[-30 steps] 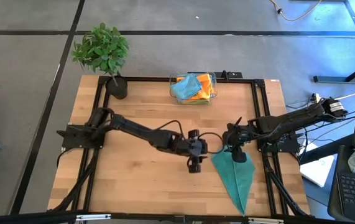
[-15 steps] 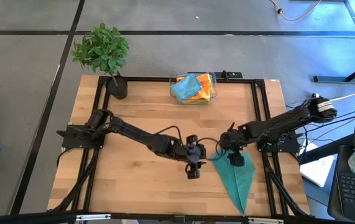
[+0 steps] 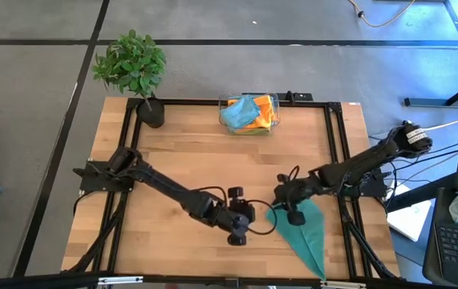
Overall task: Fold microfiber towels
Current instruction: Fold the blue microfiber towel
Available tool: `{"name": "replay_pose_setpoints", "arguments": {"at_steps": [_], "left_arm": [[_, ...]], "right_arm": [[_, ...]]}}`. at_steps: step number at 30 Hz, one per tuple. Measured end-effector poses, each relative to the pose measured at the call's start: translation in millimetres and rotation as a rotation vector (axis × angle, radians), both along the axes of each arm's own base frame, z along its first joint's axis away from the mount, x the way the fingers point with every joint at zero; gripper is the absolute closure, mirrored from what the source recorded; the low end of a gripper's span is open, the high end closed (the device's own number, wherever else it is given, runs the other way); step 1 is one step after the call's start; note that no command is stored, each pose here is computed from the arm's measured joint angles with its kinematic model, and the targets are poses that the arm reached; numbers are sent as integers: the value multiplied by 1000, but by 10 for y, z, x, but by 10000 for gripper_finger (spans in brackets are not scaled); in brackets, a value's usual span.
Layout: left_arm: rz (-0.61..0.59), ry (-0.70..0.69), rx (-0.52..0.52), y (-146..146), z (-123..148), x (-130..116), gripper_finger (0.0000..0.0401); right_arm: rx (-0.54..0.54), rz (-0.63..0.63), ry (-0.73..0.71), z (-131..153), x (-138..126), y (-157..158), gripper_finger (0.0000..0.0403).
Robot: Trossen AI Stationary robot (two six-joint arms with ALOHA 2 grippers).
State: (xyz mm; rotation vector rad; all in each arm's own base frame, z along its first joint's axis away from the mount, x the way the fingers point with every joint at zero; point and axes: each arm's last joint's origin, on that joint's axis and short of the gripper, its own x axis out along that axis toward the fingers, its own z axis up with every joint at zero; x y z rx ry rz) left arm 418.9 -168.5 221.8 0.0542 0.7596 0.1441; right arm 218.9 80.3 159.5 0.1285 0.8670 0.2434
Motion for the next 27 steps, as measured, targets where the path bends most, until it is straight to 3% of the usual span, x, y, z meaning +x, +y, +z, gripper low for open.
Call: {"name": "replay_pose_setpoints", "arguments": {"at_steps": [4, 8, 12, 16, 21, 27], "left_arm": [[44, -17, -53, -60, 14, -28, 248], [93, -68, -70, -100, 38, -26, 248], [139, -200, -88, -77, 91, 89, 248], [66, -258, -78, -39, 6, 246, 248], [-21, -264, -101, 142, -184, 446, 248], [-62, -236, -169, 477, -516, 665, 248]], "right_arm": [[-35, -1, -80, 42, 19, 72, 394], [4, 10, -73, 48, -6, 143, 372], [136, 74, -17, 61, -46, 219, 346], [187, 151, 85, 16, -132, 296, 337], [147, 31, 265, -108, -277, 332, 343], [125, -108, 363, -168, -386, 379, 348]]}}
